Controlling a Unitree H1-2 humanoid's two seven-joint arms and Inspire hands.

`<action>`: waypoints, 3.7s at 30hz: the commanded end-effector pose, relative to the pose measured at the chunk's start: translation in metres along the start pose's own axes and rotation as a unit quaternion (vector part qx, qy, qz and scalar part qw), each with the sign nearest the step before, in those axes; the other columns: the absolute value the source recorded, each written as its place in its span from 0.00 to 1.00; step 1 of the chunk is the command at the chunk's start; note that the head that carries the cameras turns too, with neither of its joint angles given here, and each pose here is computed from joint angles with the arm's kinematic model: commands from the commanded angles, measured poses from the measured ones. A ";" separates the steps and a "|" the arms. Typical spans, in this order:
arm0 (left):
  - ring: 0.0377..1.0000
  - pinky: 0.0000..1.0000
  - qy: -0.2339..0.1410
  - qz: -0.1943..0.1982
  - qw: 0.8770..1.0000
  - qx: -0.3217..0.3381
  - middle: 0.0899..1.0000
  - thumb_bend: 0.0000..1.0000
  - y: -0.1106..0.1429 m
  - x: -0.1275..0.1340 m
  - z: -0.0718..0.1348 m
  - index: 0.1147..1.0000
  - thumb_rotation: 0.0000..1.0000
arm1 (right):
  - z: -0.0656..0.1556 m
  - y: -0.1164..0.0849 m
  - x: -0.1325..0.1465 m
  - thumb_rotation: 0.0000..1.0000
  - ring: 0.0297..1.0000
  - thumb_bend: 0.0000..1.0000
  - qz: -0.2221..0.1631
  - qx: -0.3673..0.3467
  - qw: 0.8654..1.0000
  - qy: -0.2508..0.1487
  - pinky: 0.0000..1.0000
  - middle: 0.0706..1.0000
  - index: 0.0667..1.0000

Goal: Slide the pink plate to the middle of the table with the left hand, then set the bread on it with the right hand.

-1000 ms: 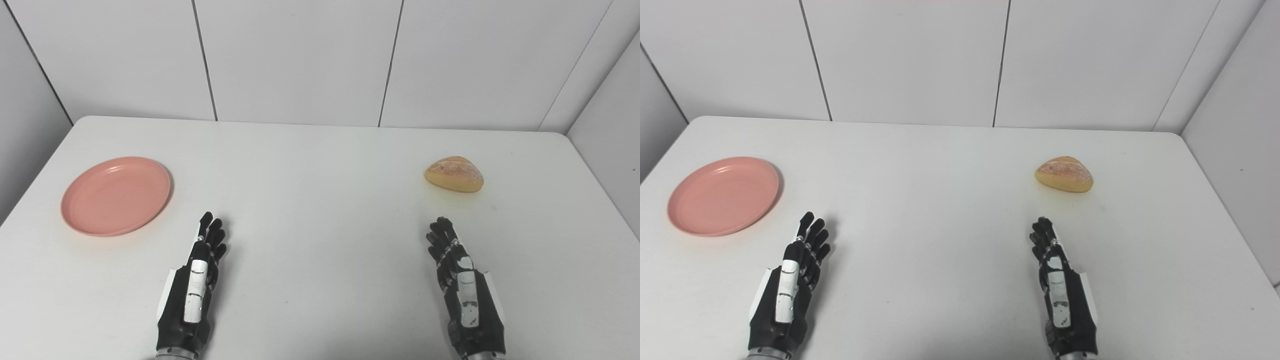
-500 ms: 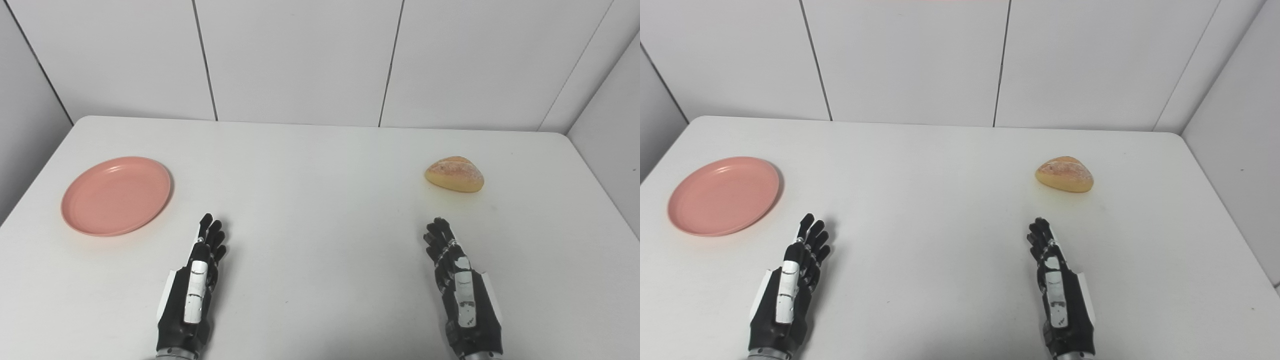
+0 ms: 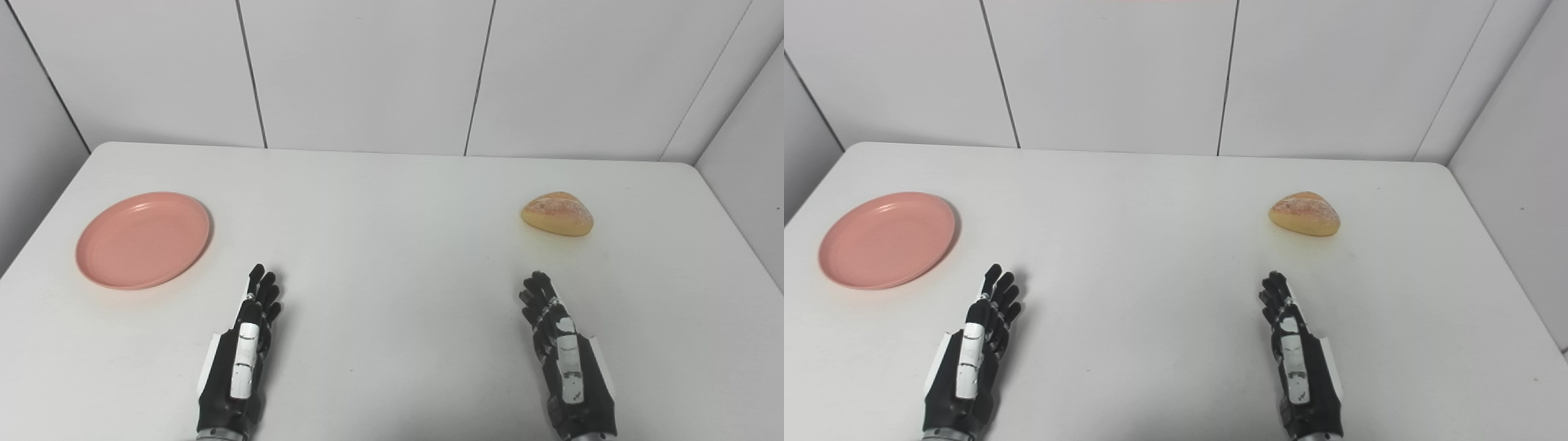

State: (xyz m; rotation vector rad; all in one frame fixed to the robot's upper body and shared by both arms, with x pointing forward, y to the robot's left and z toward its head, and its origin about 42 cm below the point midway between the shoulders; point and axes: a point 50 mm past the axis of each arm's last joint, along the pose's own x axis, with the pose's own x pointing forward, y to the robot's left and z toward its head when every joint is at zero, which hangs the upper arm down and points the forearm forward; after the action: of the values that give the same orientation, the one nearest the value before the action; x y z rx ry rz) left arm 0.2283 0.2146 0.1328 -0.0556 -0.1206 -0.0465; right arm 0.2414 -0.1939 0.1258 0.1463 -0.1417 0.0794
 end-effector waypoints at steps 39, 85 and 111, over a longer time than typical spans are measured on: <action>0.97 1.00 -0.024 0.010 0.999 0.038 0.96 0.70 -0.030 0.005 -0.042 1.00 0.96 | -0.029 -0.039 0.004 1.00 1.00 0.88 0.020 -0.002 1.000 -0.013 1.00 1.00 1.00; 0.91 0.89 -0.140 0.006 0.989 0.053 0.89 0.96 0.085 0.121 0.111 0.93 0.98 | -0.016 -0.035 -0.008 1.00 1.00 0.86 0.011 0.024 1.000 -0.002 1.00 1.00 0.99; 0.93 0.84 -0.175 0.096 0.976 0.085 0.95 0.99 0.228 0.177 0.159 0.97 0.90 | -0.019 -0.040 -0.010 1.00 0.99 0.87 0.018 0.019 1.000 0.013 1.00 0.95 0.86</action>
State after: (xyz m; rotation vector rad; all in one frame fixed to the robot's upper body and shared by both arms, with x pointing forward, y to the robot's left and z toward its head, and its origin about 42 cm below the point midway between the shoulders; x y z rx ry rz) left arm 0.3906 0.4310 0.2613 0.0594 -0.3429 0.1680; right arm 0.2394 -0.2264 0.1054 0.1929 -0.1623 0.1173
